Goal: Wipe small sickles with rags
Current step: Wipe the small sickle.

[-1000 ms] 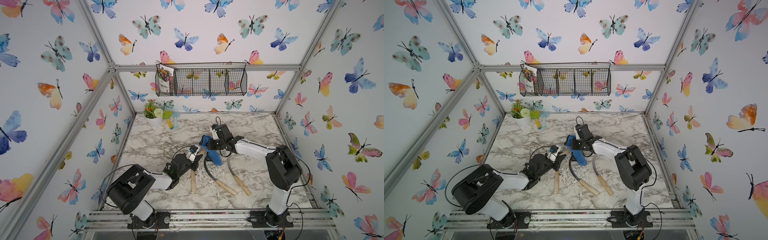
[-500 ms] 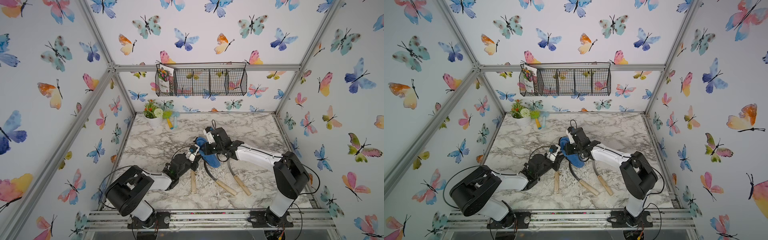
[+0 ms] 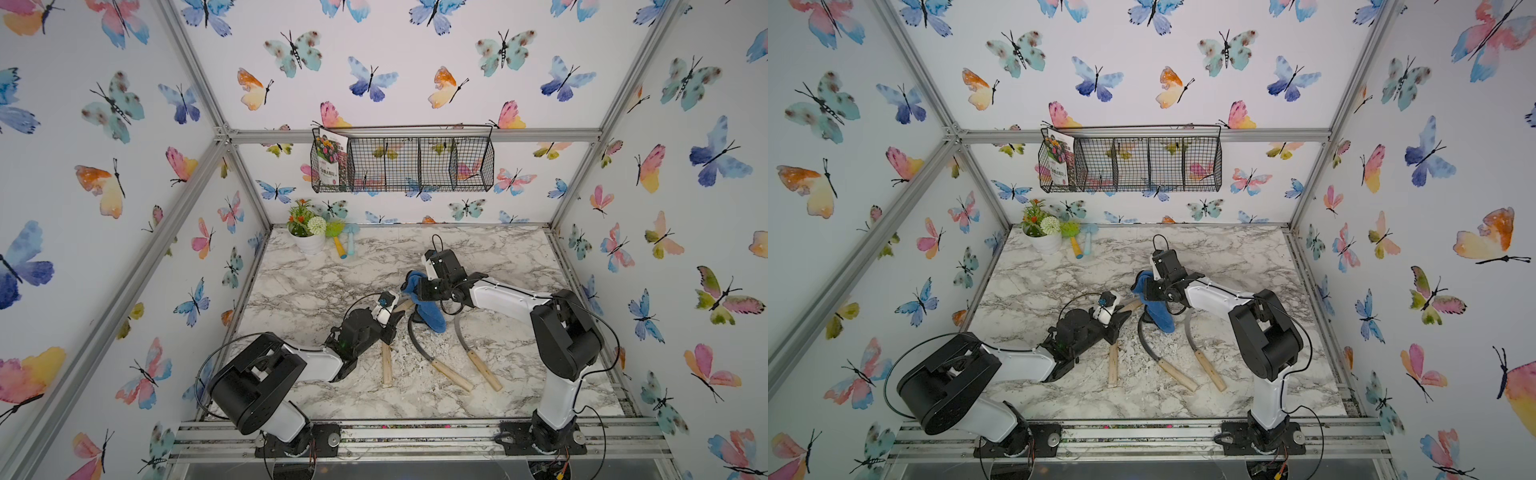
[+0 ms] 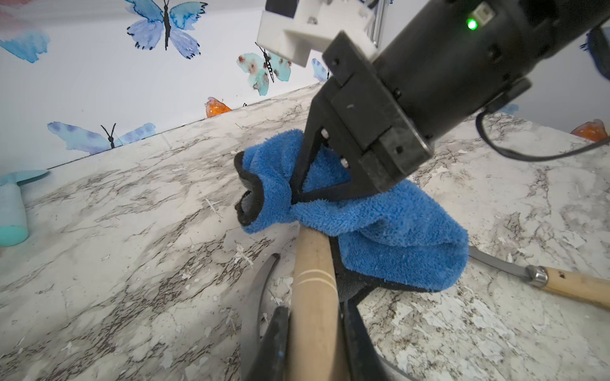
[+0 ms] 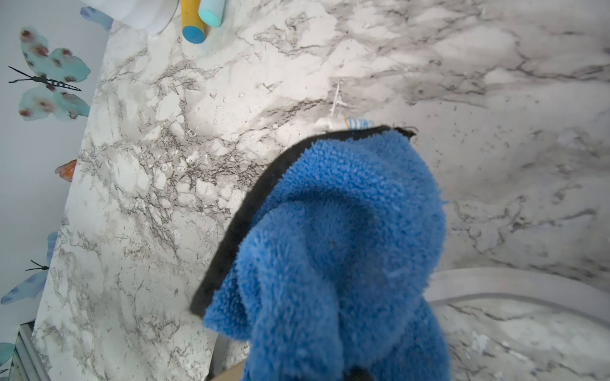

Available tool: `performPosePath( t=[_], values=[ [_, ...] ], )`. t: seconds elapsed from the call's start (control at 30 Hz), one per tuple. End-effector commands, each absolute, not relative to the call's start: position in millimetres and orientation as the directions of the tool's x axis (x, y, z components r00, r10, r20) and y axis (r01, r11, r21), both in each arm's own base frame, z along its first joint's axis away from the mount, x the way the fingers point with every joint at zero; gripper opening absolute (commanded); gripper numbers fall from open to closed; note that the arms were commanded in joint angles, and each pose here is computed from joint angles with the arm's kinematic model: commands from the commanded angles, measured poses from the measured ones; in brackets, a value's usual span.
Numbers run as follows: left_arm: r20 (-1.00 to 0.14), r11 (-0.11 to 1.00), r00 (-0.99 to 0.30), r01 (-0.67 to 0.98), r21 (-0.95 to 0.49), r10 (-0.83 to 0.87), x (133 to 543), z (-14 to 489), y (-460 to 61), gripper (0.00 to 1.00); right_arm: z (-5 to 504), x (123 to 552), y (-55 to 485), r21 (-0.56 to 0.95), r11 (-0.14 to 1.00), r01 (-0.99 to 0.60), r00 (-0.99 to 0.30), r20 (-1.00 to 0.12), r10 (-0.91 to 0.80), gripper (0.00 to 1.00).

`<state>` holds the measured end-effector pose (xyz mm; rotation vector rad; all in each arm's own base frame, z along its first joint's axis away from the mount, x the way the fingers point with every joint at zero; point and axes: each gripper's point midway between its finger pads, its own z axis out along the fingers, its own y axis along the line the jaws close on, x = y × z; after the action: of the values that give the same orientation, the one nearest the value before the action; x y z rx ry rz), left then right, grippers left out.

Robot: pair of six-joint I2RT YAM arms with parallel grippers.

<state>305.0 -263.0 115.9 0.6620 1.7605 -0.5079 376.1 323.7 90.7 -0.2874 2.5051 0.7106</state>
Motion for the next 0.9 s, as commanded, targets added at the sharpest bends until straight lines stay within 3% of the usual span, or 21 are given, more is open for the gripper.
performPosePath(
  t=[0.0,0.33,0.6,0.87],
  values=[
    [-0.987,0.756,-0.122,0.654,0.001,0.106,310.8,150.6,-264.1,0.0,89.6,355.2,327.1,0.429,0.829,-0.358,-0.854,-0.51,-0.105,0.02],
    [-0.987,0.761,-0.122,0.648,0.0,0.104,312.0,151.1,-263.3,0.0,142.4,311.4,382.9,0.476,0.649,-0.594,-0.734,-0.65,-0.196,0.02],
    [-0.987,0.769,-0.125,0.639,-0.004,0.099,312.2,151.7,-260.5,0.0,87.5,344.5,343.9,0.333,0.86,-0.386,-0.826,-0.541,-0.161,0.02],
    [-0.987,0.78,-0.145,0.624,-0.041,0.065,315.9,152.5,-261.1,0.0,69.4,359.3,320.8,0.277,0.911,-0.307,-0.856,-0.499,-0.136,0.02]
  ],
)
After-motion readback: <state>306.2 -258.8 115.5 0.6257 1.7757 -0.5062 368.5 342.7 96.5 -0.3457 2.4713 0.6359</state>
